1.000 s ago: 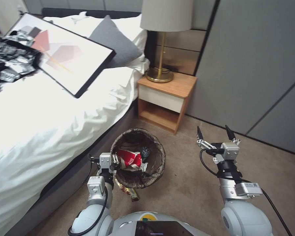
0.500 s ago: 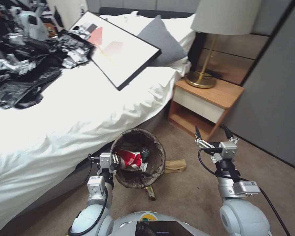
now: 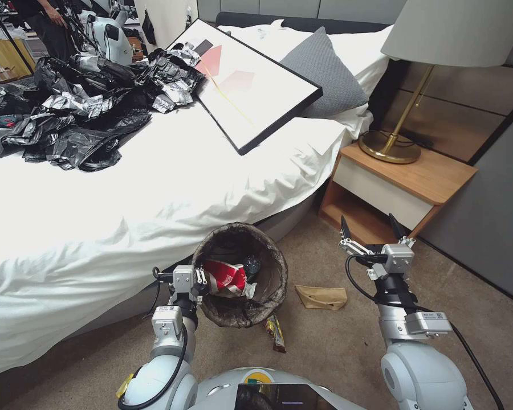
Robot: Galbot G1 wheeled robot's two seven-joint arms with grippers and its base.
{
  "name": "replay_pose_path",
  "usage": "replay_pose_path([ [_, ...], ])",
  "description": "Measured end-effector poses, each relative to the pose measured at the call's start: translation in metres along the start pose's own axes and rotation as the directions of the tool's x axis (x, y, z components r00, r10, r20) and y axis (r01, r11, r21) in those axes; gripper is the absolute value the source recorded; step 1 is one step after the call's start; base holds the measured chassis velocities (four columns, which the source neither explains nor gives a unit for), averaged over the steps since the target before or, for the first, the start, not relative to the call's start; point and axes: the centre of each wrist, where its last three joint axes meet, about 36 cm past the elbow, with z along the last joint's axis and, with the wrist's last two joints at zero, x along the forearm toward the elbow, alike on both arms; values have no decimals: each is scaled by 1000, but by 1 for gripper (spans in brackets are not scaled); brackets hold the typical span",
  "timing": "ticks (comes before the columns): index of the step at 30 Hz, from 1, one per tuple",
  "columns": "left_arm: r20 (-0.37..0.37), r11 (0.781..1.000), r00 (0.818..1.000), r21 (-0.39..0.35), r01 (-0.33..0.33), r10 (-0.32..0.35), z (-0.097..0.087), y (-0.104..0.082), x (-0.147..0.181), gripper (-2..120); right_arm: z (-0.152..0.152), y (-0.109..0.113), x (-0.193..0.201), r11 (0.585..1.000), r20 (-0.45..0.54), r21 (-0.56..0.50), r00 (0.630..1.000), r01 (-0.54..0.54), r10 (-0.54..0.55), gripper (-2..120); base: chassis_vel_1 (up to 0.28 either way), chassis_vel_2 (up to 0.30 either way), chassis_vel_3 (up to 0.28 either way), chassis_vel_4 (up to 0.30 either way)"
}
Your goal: Pick up the trash bin, then pick up the garbage from the floor and place it into the trash bin.
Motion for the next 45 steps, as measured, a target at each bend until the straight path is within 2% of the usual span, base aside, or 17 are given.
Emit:
replay_pose_path([
  [9,0,1000,1000,0,0,0,0,0,0,2,6,-4,-3,999,-30,10,998,51,-51,100,0,0,0,0],
  [11,0,1000,1000,0,0,0,0,0,0,2,14,-13,-7,992,-80,24,989,127,-124,100,0,0,0,0],
  [12,0,1000,1000,0,0,0,0,0,0,2,27,-24,-12,973,-133,49,967,225,-217,100,0,0,0,0],
  [14,0,1000,1000,0,0,0,0,0,0,2,30,-26,-14,969,-141,53,963,240,-231,100,0,0,0,0],
  [15,0,1000,1000,0,0,0,0,0,0,2,58,-41,-27,931,-208,83,919,357,-334,100,0,0,0,0],
  [17,0,1000,1000,0,0,0,0,0,0,2,88,-53,-38,891,-292,100,869,443,-400,100,0,0,0,0],
  [18,0,1000,1000,0,0,0,0,0,0,2,88,-53,-38,891,-292,100,869,443,-400,100,0,0,0,0],
  [20,0,1000,1000,0,0,0,0,0,0,2,114,-68,-44,833,-388,112,796,542,-466,100,0,0,0,0],
  [22,0,1000,1000,0,0,0,0,0,0,2,117,-71,-45,823,-399,114,784,556,-475,100,0,0,0,0],
  [25,0,1000,1000,0,0,0,0,0,0,2,147,-97,-54,715,-497,108,660,691,-563,100,0,0,0,0],
  [26,0,1000,1000,0,0,0,0,0,0,2,147,-97,-54,715,-497,108,660,691,-563,100,0,0,0,0],
  [28,0,1000,1000,0,0,0,0,0,0,2,170,-116,-56,654,-563,101,585,750,-584,100,0,0,0,0],
  [29,0,1000,1000,0,0,0,0,0,0,2,170,-116,-56,654,-563,101,585,750,-584,100,0,0,0,0],
  [31,0,1000,1000,0,0,0,0,0,0,2,196,-135,-53,612,-628,92,523,786,-577,100,0,0,0,0],
  [32,0,1000,1000,0,0,0,0,0,0,2,196,-135,-53,612,-628,92,523,786,-577,100,0,0,0,0],
  [37,0,1000,1000,0,0,0,0,0,0,2,234,-157,-46,592,-705,75,463,803,-538,100,0,0,0,0],
  [45,0,1000,1000,0,0,0,0,0,0,2,264,-164,-41,566,-735,35,405,824,-544,100,0,0,0,0],
])
